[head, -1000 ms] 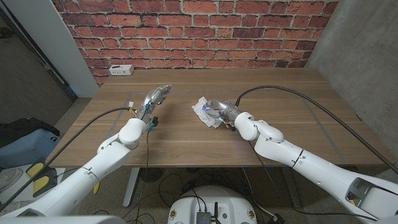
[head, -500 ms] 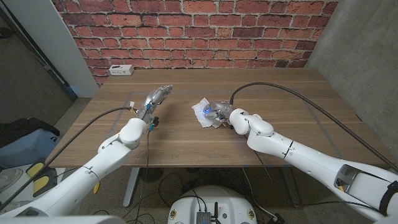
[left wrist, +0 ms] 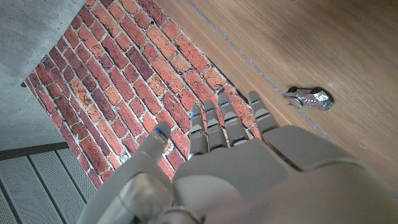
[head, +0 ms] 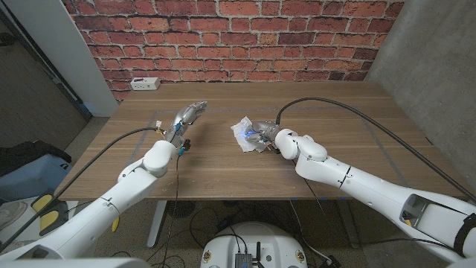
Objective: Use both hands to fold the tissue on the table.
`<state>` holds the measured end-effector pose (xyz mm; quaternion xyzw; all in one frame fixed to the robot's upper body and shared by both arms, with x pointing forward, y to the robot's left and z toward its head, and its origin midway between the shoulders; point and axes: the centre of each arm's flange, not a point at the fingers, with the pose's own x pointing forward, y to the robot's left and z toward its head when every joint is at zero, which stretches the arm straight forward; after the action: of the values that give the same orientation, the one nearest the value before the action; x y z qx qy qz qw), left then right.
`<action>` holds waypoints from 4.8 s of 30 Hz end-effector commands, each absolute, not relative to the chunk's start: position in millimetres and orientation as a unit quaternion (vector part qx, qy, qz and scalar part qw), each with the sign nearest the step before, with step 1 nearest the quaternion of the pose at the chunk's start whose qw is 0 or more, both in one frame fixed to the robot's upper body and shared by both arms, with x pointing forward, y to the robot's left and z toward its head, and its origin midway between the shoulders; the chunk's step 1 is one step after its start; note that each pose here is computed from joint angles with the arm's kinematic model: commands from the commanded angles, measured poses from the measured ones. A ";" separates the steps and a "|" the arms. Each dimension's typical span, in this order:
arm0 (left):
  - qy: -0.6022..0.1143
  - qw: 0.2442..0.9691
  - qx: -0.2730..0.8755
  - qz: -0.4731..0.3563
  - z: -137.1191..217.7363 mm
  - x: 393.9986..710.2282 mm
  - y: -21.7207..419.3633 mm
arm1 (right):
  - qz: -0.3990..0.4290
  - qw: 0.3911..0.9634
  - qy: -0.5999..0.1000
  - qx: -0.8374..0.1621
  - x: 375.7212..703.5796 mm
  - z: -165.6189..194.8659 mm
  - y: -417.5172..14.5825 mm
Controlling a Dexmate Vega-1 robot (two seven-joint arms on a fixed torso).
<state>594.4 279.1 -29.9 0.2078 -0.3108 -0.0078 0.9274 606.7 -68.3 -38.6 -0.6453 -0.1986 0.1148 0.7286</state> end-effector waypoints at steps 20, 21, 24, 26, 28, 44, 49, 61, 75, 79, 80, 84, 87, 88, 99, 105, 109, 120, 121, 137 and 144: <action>-0.312 0.924 0.219 -0.008 -37.1 583.7 278.3 | 0.096 0.728 -0.260 -0.628 626.3 -10.9 -41.1; -0.312 0.924 0.219 -0.007 -37.6 582.9 278.3 | 0.096 0.726 -0.255 -0.631 629.0 -10.8 -40.5; -0.313 0.924 0.219 -0.007 -38.2 581.8 278.2 | 0.098 0.726 -0.244 -0.635 633.9 -11.4 -40.4; -0.313 0.924 0.219 -0.007 -38.4 581.3 277.9 | 0.098 0.728 -0.237 -0.636 637.3 -12.4 -40.7; -0.313 0.924 0.220 -0.007 -38.6 581.0 277.7 | 0.098 0.729 -0.227 -0.639 640.1 -13.5 -41.2; -0.306 0.921 0.240 -0.013 -35.4 583.0 274.9 | 0.120 0.731 -0.176 -0.648 649.2 -21.7 -47.8; -0.304 0.920 0.246 -0.016 -32.8 584.4 273.6 | 0.122 0.734 -0.175 -0.645 647.6 -21.8 -49.3; -0.294 0.899 0.323 -0.012 -16.1 586.6 269.5 | 0.096 0.755 -0.225 -0.609 628.6 -14.6 -55.9; -0.268 0.823 0.501 -0.020 5.8 589.6 243.4 | 0.030 0.778 -0.266 -0.568 604.5 -12.8 -71.0; -0.262 0.807 0.529 -0.031 7.6 591.8 236.2 | 0.018 0.784 -0.254 -0.566 602.4 -16.2 -79.1; -0.260 0.803 0.536 -0.033 7.9 592.3 234.5 | 0.014 0.786 -0.250 -0.565 601.8 -17.3 -81.1; -0.253 0.791 0.555 -0.047 8.3 594.2 226.5 | 0.000 0.791 -0.236 -0.565 598.5 -21.8 -88.3; -0.248 0.780 0.571 -0.056 7.3 595.6 220.0 | -0.012 0.794 -0.225 -0.564 595.8 -25.7 -92.9; -0.246 0.778 0.575 -0.060 6.8 596.1 218.1 | -0.015 0.795 -0.220 -0.564 595.0 -27.1 -94.4; -0.233 0.745 0.619 -0.087 1.0 599.5 197.5 | -0.047 0.797 -0.177 -0.575 586.7 -42.4 -108.5; -0.217 0.729 0.641 -0.104 -3.2 601.4 186.6 | -0.058 0.794 -0.160 -0.583 582.3 -48.4 -112.4; -0.204 0.721 0.653 -0.113 -6.7 603.1 180.8 | -0.065 0.795 -0.143 -0.586 579.4 -52.7 -113.9; -0.189 0.707 0.670 -0.122 -13.0 606.9 172.5 | -0.090 0.794 -0.118 -0.590 570.6 -61.5 -120.8; -0.189 0.707 0.670 -0.123 -13.2 607.3 172.1 | -0.092 0.793 -0.116 -0.590 569.8 -62.0 -121.4; -0.176 0.702 0.678 -0.124 -12.5 614.6 169.1 | -0.097 0.777 -0.079 -0.617 562.2 -70.5 -130.0; -0.176 0.704 0.677 -0.128 -10.8 617.3 168.0 | -0.085 0.771 -0.067 -0.628 562.4 -73.0 -129.3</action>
<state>613.3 170.0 -12.1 0.6749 -0.1802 -0.1239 0.7048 564.4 -126.6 -67.6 -0.6117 -0.0897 -0.0942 0.7803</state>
